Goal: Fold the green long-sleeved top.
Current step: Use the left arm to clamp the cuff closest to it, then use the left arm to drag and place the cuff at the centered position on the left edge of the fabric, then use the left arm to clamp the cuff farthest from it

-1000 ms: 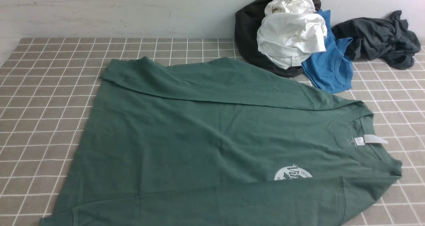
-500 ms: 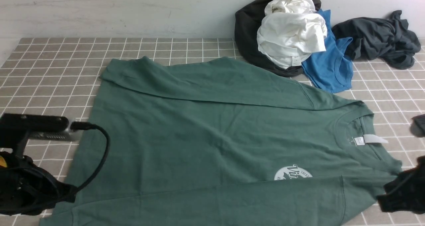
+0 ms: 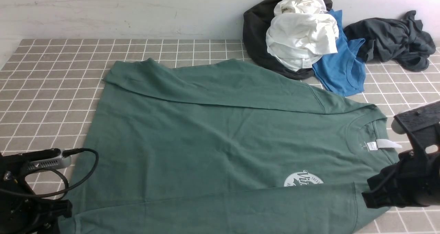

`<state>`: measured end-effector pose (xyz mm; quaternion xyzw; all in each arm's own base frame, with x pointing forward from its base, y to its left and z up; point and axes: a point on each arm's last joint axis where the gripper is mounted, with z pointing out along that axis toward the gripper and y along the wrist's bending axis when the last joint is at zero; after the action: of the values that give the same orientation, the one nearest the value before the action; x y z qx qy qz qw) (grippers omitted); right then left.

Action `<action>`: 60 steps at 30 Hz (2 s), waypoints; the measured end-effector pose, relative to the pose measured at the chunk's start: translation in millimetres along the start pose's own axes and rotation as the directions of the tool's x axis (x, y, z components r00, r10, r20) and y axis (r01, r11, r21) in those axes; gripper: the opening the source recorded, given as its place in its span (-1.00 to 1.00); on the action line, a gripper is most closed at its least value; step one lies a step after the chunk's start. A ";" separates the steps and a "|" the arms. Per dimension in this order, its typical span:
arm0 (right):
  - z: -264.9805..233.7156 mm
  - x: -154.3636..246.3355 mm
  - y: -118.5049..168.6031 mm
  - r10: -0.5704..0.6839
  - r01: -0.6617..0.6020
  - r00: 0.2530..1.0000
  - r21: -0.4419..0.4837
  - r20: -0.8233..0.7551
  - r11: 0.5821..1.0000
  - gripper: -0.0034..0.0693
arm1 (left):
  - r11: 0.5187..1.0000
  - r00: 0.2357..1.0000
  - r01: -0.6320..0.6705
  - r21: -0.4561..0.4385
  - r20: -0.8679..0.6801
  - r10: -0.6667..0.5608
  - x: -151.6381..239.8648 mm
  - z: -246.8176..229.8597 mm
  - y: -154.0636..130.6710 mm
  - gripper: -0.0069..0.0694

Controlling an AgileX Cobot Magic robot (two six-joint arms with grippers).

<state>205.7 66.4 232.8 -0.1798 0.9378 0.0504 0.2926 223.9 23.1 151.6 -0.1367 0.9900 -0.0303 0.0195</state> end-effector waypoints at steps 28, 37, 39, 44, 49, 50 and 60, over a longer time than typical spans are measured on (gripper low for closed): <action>-0.1 -3.0 0.6 0.021 -0.021 0.999 -0.008 0.032 1.000 -0.93 | 0.969 0.828 -0.245 0.036 0.528 0.190 -86.0 -94.1 -44.8 -0.78; -0.1 -3.0 0.5 0.018 -0.018 0.999 -0.006 0.032 1.000 -0.93 | 0.972 0.851 -0.224 0.068 0.499 0.161 -198.0 -77.9 -70.0 0.16; -0.1 -3.0 0.4 0.017 -0.017 0.999 -0.005 0.032 1.000 -0.93 | 0.977 0.832 -0.194 0.087 0.542 0.117 -221.0 -82.1 -74.6 0.30; 0.8 -2.2 0.2 -0.001 0.001 0.999 -0.002 0.038 1.000 -0.93 | 0.979 0.826 -0.165 0.117 0.560 0.072 -266.0 -66.4 -83.6 0.35; 3.1 1.0 0.2 -0.026 0.026 0.999 0.001 0.041 1.000 -0.93 | 0.983 0.846 -0.102 0.152 0.533 0.005 -307.6 -16.0 -84.5 0.30; 3.1 1.0 0.2 -0.026 0.026 0.999 0.002 0.042 1.000 -0.93 | 0.984 0.850 -0.097 0.152 0.527 0.002 -309.1 -10.3 -84.0 0.29; 3.2 -0.4 0.2 -0.023 0.022 0.998 0.002 0.060 1.000 -0.93 | 0.981 0.823 -0.033 0.189 0.563 -0.081 -334.9 26.6 -78.8 -0.26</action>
<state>207.7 67.3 230.4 -0.1886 0.9265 0.0519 0.3213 568.6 37.0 140.3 -0.1495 0.9299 -0.0829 0.3257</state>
